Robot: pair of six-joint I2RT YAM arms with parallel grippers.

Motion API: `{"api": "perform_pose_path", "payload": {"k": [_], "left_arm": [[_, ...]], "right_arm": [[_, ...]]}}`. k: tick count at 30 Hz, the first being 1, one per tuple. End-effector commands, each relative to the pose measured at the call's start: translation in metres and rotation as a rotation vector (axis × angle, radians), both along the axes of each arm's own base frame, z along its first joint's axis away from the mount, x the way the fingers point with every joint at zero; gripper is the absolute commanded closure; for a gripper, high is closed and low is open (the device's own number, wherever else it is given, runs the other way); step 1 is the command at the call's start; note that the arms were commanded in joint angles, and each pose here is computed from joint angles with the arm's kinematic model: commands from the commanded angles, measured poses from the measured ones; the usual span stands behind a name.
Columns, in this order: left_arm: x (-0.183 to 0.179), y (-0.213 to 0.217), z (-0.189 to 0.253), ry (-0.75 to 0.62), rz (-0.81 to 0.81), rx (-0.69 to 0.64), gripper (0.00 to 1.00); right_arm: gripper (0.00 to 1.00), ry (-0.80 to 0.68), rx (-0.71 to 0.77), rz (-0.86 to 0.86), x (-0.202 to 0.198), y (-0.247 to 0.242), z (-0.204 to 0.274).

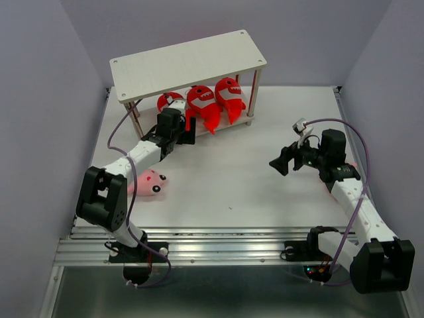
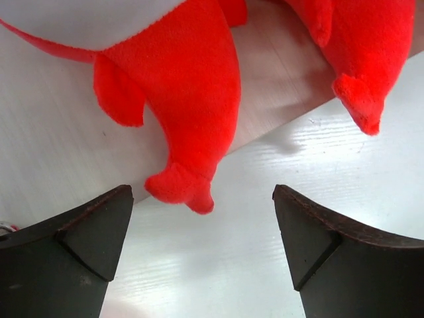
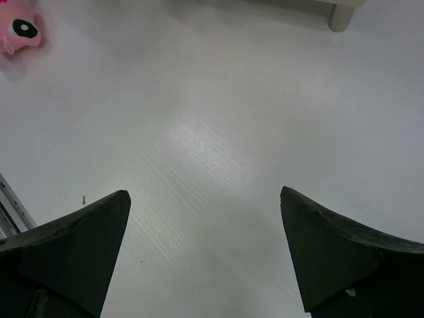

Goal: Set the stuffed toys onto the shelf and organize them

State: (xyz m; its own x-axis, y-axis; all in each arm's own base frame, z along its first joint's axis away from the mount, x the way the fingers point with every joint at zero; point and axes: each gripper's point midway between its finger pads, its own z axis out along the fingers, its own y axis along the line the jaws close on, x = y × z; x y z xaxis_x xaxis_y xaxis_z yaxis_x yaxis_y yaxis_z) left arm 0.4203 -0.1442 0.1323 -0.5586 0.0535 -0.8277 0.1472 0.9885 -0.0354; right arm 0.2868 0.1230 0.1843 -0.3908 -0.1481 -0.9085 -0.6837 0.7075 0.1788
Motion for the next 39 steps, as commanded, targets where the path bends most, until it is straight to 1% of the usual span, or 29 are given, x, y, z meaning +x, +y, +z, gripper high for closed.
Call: {"api": "perform_pose_path", "payload": {"k": [1,7,8,9,12,13,14,15,17,18,23,24,25,26,27,28,29,30,31,32,33,35,36,37,39], "left_arm": [[-0.003,0.001,0.052,-0.116,0.002,-0.085,0.01],[-0.034,-0.006,0.058,-0.115,-0.044,-0.152,0.01],[-0.042,-0.009,0.072,-0.143,-0.053,-0.177,0.01],[-0.048,-0.009,0.075,-0.148,-0.059,-0.191,0.01],[-0.072,-0.015,0.09,-0.173,-0.095,-0.252,0.01],[-0.084,-0.016,0.099,-0.202,-0.107,-0.274,0.01],[-0.095,-0.023,0.097,-0.191,-0.145,-0.305,0.01],[-0.105,-0.022,0.116,-0.242,-0.165,-0.337,0.01],[-0.118,-0.023,0.128,-0.284,-0.194,-0.369,0.01],[-0.128,-0.022,0.14,-0.333,-0.223,-0.393,0.01],[-0.156,-0.014,0.166,-0.47,-0.279,-0.435,0.01],[-0.159,-0.013,0.172,-0.505,-0.282,-0.451,0.01],[-0.161,-0.013,0.16,-0.494,-0.285,-0.45,0.01],[-0.166,-0.012,0.162,-0.517,-0.295,-0.462,0.01],[-0.169,-0.015,0.162,-0.527,-0.315,-0.469,0.01],[-0.17,-0.016,0.156,-0.516,-0.32,-0.47,0.01],[-0.17,-0.017,0.157,-0.508,-0.328,-0.475,0.01],[-0.172,-0.022,0.161,-0.501,-0.357,-0.473,0.01],[-0.171,-0.023,0.157,-0.483,-0.362,-0.467,0.01],[-0.17,-0.024,0.157,-0.478,-0.366,-0.462,0.01],[-0.17,-0.024,0.155,-0.463,-0.368,-0.455,0.01],[-0.17,-0.024,0.151,-0.444,-0.371,-0.44,0.01],[-0.171,-0.025,0.15,-0.439,-0.375,-0.436,0.01],[-0.173,-0.023,0.149,-0.436,-0.375,-0.432,0.01],[-0.175,-0.022,0.151,-0.444,-0.373,-0.435,0.01]], "right_arm": [[0.0,-0.071,-0.009,-0.009,0.01,-0.003,0.022],[0.0,-0.078,-0.025,0.027,0.006,-0.001,0.02],[0.0,-0.077,-0.028,0.045,0.004,0.0,0.019],[0.0,-0.082,-0.032,0.054,0.003,0.001,0.02],[0.0,-0.084,-0.043,0.083,0.0,0.002,0.018],[0.0,-0.08,-0.051,0.079,0.0,0.001,0.017],[0.0,-0.086,-0.063,0.077,0.001,-0.001,0.017],[0.0,-0.085,-0.07,0.064,0.002,-0.004,0.016],[0.0,-0.085,-0.094,0.039,0.005,-0.009,0.014],[0.0,-0.083,-0.103,0.025,0.006,-0.012,0.013],[0.0,-0.038,-0.229,-0.077,0.014,-0.037,0.011],[0.0,0.001,-0.3,-0.12,0.012,-0.05,0.003],[0.0,-0.005,-0.334,-0.147,0.016,-0.058,0.012],[0.0,0.052,-0.376,-0.181,0.013,-0.07,0.005],[0.0,0.071,-0.44,-0.271,0.016,-0.094,0.005],[0.0,0.079,-0.469,-0.328,0.019,-0.109,0.01],[0.0,0.132,-0.499,-0.379,0.016,-0.126,0.003],[0.0,0.172,-0.531,-0.481,0.013,-0.16,0.002],[0.0,0.207,-0.544,-0.513,0.009,-0.175,-0.001],[0.0,0.233,-0.56,-0.54,0.006,-0.19,-0.002],[0.0,0.315,-0.607,-0.565,-0.008,-0.215,-0.016],[0.0,0.37,-0.66,-0.571,-0.022,-0.235,-0.028],[0.0,0.402,-0.71,-0.557,-0.032,-0.245,-0.039],[0.0,0.426,-0.728,-0.576,-0.04,-0.256,-0.044],[0.0,0.459,-0.773,-0.56,-0.052,-0.267,-0.056]]}}
